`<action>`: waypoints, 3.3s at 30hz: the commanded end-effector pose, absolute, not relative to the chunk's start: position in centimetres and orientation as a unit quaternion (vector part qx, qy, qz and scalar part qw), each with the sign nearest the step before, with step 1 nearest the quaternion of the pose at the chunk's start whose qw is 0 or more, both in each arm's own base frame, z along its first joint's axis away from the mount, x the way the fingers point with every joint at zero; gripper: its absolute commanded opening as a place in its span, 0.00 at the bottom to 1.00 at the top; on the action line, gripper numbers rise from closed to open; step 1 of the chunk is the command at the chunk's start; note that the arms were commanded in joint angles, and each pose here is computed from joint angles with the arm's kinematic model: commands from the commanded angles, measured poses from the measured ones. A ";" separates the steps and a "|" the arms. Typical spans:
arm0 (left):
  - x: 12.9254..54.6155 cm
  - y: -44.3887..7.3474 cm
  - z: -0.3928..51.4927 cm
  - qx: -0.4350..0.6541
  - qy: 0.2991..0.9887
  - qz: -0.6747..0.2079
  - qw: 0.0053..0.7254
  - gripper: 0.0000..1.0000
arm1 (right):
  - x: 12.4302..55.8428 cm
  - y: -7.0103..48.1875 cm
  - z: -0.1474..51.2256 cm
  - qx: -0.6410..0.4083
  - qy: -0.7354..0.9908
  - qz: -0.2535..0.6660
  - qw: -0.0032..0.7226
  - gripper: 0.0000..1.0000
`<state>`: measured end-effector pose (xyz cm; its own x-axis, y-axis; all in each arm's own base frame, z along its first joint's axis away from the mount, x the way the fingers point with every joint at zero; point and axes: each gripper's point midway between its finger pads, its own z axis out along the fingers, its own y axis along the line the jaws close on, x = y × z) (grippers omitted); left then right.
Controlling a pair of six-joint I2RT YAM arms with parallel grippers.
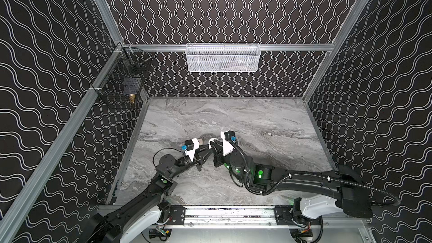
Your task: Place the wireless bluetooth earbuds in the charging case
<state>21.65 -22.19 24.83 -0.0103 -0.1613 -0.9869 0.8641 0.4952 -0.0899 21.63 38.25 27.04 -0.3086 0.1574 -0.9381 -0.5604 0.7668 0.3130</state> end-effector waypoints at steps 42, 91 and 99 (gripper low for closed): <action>21.6 -21.2 25.3 0.301 0.532 -0.364 0.703 0.00 | 14.2 25.0 10.4 -0.047 0.935 0.199 0.291 0.48; 21.8 -21.4 25.4 0.304 0.543 -0.366 0.692 0.00 | 16.3 24.3 0.7 -0.065 0.975 0.019 0.210 0.38; 21.8 -21.4 25.5 0.304 0.543 -0.364 0.693 0.00 | 15.4 25.7 0.8 -0.071 0.975 0.065 0.199 0.26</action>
<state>22.01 -21.39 24.67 0.1171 -0.1610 -0.9800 0.8320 0.5546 0.0083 16.56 25.38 1.36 -0.8840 -0.1149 -0.4531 -0.1596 0.9853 0.0616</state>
